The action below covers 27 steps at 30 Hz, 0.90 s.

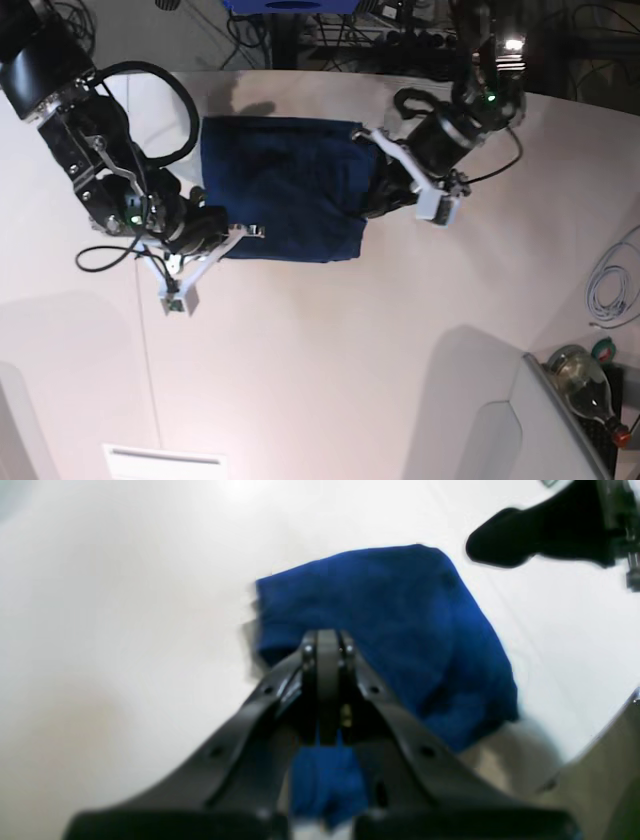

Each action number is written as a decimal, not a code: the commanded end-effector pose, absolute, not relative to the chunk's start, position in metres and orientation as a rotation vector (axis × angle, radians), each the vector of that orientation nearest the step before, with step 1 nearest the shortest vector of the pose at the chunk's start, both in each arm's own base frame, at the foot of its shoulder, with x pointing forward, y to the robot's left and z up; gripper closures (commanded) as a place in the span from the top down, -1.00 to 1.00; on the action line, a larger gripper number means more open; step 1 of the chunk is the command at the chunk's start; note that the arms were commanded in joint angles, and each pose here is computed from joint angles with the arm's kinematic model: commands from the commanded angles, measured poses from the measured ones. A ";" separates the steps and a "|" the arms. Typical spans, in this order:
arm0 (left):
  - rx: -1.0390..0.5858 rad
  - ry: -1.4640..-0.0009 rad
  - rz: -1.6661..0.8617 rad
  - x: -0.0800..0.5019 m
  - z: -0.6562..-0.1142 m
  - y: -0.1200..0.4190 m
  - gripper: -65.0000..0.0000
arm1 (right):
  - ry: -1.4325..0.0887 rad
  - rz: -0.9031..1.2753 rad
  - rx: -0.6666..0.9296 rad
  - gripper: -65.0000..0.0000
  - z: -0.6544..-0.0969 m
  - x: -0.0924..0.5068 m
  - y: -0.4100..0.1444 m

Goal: Layout the t-shirt on the table in an organized manner, then fold the t-shirt properly
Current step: 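Grasp the folded shirt edges with both grippers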

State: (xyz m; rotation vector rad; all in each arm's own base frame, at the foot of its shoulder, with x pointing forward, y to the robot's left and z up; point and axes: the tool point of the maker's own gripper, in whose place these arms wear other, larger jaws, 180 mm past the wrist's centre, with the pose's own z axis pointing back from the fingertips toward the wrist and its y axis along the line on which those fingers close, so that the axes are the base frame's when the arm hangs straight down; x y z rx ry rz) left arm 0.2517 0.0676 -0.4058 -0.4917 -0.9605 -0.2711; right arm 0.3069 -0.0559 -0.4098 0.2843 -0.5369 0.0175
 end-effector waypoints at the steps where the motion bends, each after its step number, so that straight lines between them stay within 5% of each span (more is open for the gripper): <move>1: -0.481 -0.930 -0.293 0.248 -0.416 0.063 -1.00 | -0.578 0.019 0.300 -0.98 -0.398 0.318 -0.053; 8: -0.387 -0.741 -0.385 0.223 -0.479 0.056 -1.00 | -0.547 0.066 0.303 -0.98 -0.415 0.317 -0.055; 19: -0.344 -0.702 -0.419 0.215 -0.489 0.068 -1.00 | -0.542 0.005 0.201 -0.98 -0.457 0.325 -0.092; 27: -0.345 -0.706 -0.418 0.216 -0.488 0.067 -1.00 | -0.656 0.061 0.306 -0.98 -0.409 0.330 -0.058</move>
